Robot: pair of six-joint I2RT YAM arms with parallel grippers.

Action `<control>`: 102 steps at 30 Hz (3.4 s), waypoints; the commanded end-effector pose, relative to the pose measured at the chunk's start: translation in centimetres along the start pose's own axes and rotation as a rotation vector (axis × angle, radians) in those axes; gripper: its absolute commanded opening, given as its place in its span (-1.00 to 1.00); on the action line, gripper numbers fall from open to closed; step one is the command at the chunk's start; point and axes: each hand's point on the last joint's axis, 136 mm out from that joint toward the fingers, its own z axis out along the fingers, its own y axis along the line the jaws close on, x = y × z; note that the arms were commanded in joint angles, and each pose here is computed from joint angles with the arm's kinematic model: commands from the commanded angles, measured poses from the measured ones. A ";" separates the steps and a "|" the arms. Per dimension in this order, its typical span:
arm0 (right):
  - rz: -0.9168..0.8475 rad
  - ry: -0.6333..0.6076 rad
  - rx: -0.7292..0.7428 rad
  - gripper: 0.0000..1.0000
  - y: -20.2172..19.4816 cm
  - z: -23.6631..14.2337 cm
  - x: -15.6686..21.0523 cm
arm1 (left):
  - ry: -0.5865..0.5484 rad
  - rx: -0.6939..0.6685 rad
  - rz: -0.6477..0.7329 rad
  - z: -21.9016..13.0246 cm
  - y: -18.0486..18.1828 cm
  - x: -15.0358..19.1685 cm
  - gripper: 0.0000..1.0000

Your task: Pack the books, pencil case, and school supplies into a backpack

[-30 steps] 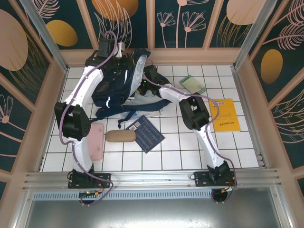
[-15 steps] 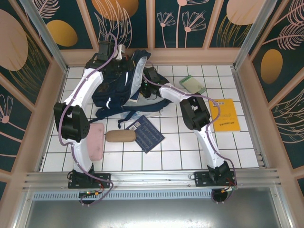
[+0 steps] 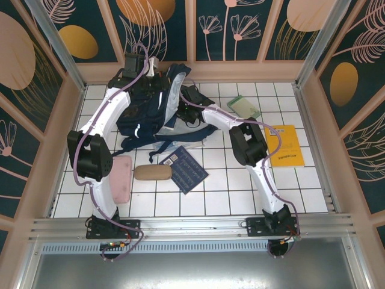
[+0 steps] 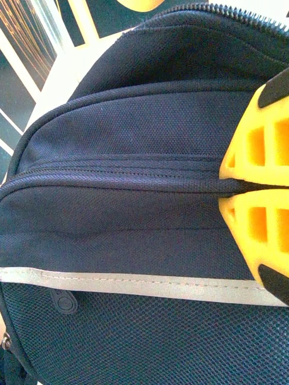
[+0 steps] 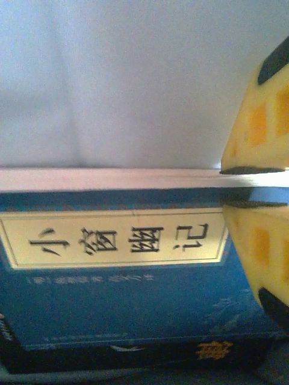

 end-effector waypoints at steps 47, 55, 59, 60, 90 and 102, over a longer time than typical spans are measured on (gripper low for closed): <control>0.103 -0.312 0.186 -0.09 -15.1 -23.0 -2.5 | 0.087 -0.038 -0.025 4.3 5.6 4.9 -0.78; 0.258 -0.443 0.424 0.10 -27.5 -29.6 -3.1 | 0.100 -0.018 -0.027 4.5 4.8 5.8 -0.25; 0.344 -0.449 0.486 0.20 -31.9 -31.2 -3.4 | 0.102 0.002 -0.023 4.2 3.7 6.1 -0.06; 0.370 -0.446 0.498 0.21 -33.0 -31.6 -3.6 | 0.103 0.011 -0.026 4.1 3.3 6.2 -0.03; 0.496 -0.042 0.318 0.13 -27.6 -19.0 8.4 | 0.215 0.140 -0.038 7.1 -3.5 13.1 0.03; 0.317 -0.136 0.349 0.22 -23.0 -20.8 6.0 | 0.316 0.178 0.005 10.5 -6.5 18.5 0.03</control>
